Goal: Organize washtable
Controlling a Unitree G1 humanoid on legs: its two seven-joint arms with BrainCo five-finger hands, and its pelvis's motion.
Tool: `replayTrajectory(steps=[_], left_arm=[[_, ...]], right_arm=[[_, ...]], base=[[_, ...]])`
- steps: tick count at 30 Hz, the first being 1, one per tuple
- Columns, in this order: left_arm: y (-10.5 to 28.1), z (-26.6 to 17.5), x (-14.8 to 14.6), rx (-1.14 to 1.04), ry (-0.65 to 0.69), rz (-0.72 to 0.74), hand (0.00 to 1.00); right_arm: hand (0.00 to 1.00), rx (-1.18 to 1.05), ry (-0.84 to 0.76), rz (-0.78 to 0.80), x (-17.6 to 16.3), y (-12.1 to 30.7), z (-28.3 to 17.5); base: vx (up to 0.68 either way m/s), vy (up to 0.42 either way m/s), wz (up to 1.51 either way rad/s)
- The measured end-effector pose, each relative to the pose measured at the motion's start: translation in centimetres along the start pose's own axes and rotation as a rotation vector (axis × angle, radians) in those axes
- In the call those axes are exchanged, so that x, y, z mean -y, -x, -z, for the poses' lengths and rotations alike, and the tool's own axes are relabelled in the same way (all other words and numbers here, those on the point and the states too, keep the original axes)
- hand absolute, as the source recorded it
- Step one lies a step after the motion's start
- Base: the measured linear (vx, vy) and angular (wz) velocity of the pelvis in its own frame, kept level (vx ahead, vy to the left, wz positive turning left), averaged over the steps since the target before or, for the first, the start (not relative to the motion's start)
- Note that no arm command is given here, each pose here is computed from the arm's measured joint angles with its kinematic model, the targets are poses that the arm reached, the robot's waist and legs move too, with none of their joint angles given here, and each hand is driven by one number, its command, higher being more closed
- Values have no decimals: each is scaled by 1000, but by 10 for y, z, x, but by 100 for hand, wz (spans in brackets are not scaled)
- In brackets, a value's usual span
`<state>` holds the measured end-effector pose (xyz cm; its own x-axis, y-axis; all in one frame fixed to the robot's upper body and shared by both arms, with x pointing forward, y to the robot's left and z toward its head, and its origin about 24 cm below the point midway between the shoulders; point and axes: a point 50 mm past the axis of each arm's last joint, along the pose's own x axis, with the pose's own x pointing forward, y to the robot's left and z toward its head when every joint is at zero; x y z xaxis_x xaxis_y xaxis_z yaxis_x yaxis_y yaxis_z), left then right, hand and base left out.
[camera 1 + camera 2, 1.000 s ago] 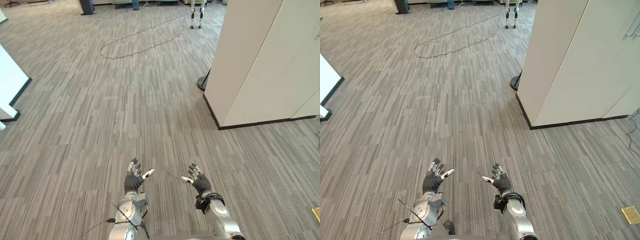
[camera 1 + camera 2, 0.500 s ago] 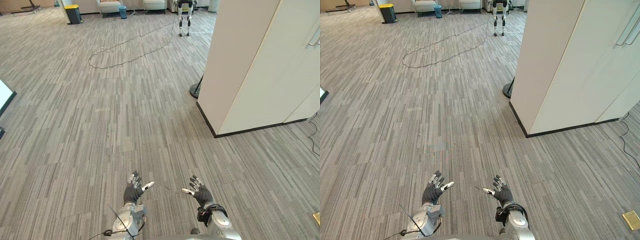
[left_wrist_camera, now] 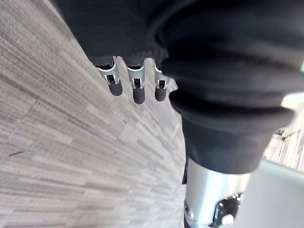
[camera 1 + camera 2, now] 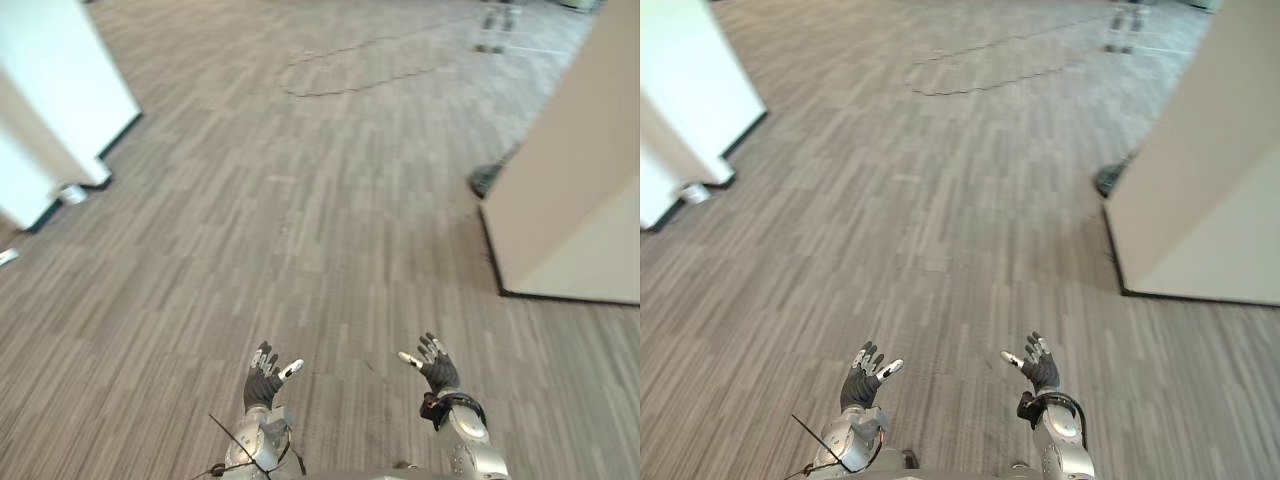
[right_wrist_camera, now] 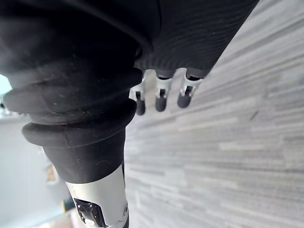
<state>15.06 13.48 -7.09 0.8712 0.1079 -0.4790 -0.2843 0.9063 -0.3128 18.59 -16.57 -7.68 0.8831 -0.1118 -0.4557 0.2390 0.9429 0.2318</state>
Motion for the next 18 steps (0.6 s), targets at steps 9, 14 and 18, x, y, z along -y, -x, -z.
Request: replayTrajectory(steps=[9, 14, 18], left_arm=[[-15, -15, 27, 23, -46, 154, 0], [-20, -10, 38, 2, -43, 162, 0], [-19, -6, 20, -9, 26, 53, 0]], right_arm=[[0, -49, -113, 79, 17, 17, 18], [0, -57, -134, 127, 30, 21, 20], [0, -1, -162, 99, 20, 7, 3]], base=[[536, 50, 71], [752, -188, 51], [836, -258, -27]])
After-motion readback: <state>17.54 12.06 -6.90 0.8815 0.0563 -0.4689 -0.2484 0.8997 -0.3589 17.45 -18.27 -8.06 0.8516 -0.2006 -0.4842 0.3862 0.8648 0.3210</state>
